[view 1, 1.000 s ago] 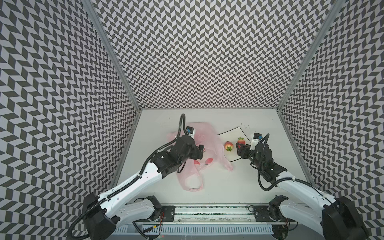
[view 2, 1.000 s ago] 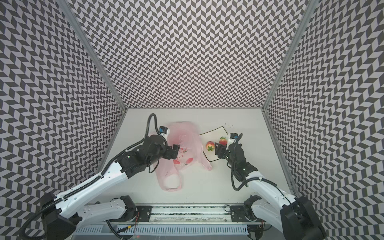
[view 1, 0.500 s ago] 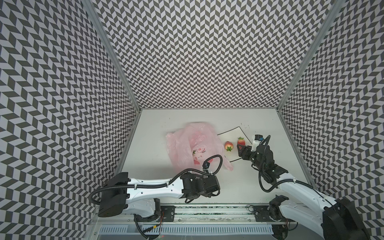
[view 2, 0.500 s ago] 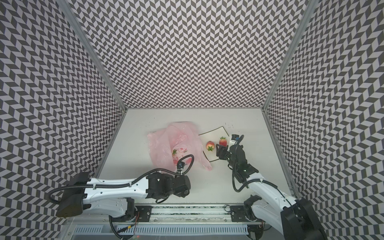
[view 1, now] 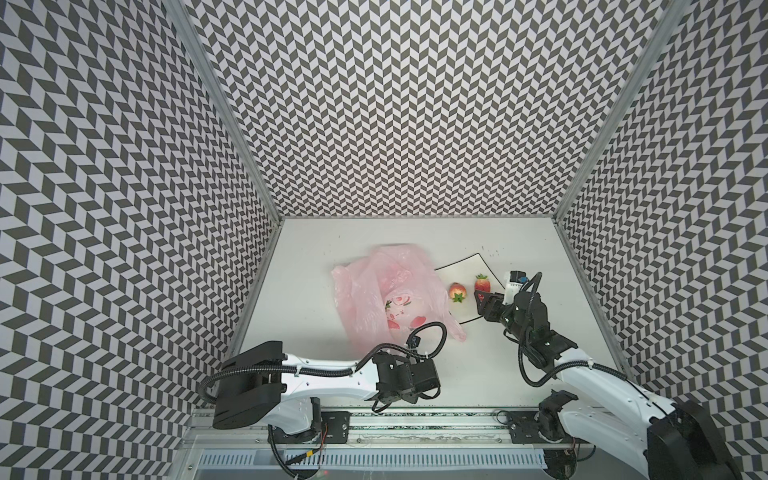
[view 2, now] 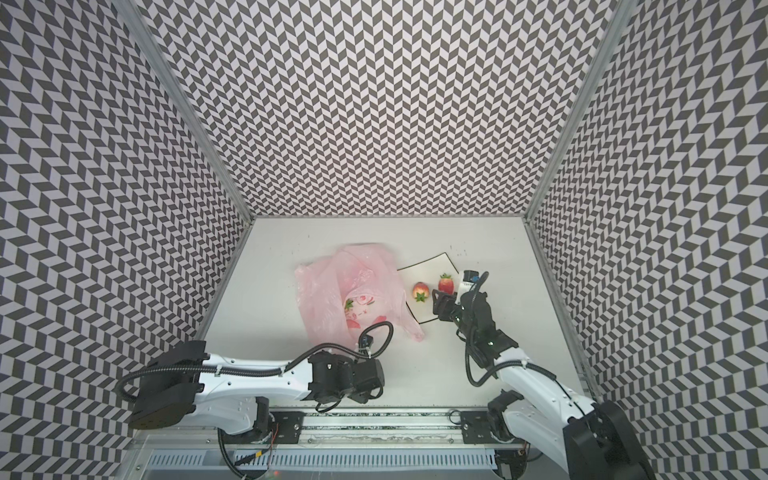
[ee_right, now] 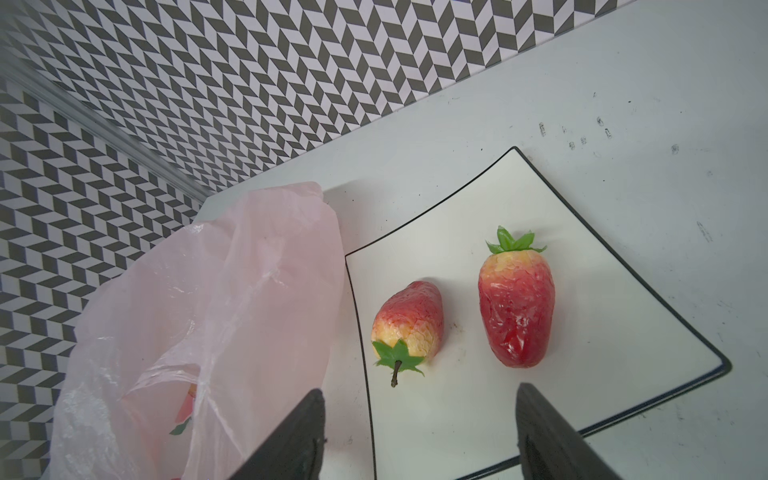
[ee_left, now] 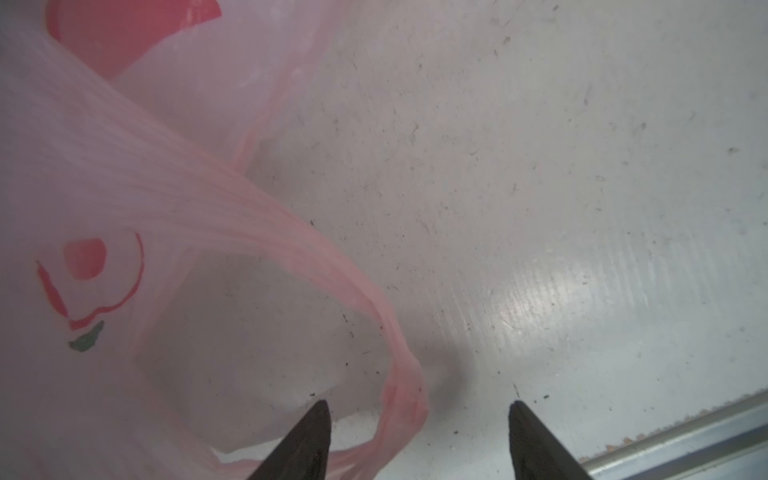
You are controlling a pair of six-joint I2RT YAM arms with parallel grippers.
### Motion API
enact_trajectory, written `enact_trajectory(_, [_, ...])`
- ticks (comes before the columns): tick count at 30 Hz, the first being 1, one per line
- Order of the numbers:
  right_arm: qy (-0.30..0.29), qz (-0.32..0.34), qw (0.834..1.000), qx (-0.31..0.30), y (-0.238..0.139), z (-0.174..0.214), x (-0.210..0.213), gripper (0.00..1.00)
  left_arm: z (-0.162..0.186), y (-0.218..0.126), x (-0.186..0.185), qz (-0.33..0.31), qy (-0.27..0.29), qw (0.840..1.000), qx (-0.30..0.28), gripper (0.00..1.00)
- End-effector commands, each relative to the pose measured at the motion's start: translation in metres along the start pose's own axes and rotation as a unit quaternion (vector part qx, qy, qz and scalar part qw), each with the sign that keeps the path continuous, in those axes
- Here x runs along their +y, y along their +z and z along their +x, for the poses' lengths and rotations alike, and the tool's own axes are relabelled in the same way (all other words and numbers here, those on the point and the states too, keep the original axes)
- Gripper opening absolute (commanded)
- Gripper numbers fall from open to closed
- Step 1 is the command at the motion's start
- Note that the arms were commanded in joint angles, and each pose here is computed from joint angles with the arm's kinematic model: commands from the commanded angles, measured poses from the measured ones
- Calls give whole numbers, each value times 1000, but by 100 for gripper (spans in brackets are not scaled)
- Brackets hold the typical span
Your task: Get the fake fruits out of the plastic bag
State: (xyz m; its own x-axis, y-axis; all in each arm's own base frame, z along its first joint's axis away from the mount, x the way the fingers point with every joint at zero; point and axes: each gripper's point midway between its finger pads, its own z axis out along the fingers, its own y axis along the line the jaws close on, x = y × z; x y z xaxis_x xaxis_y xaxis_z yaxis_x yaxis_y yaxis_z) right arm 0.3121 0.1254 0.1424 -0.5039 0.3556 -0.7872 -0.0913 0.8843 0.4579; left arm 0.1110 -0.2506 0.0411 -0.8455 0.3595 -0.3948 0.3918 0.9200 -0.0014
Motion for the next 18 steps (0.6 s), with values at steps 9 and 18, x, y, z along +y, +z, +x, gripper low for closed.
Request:
enact_trajectory(9, [7,-10,1000,-15,-4,-7,2,70,-10,27,11,-34,7,999,-12,44])
enact_trajectory(18, [5,-7,1000,-7,-2,-3,1,70,-47,-11,20,-25,-45,993,-106,10])
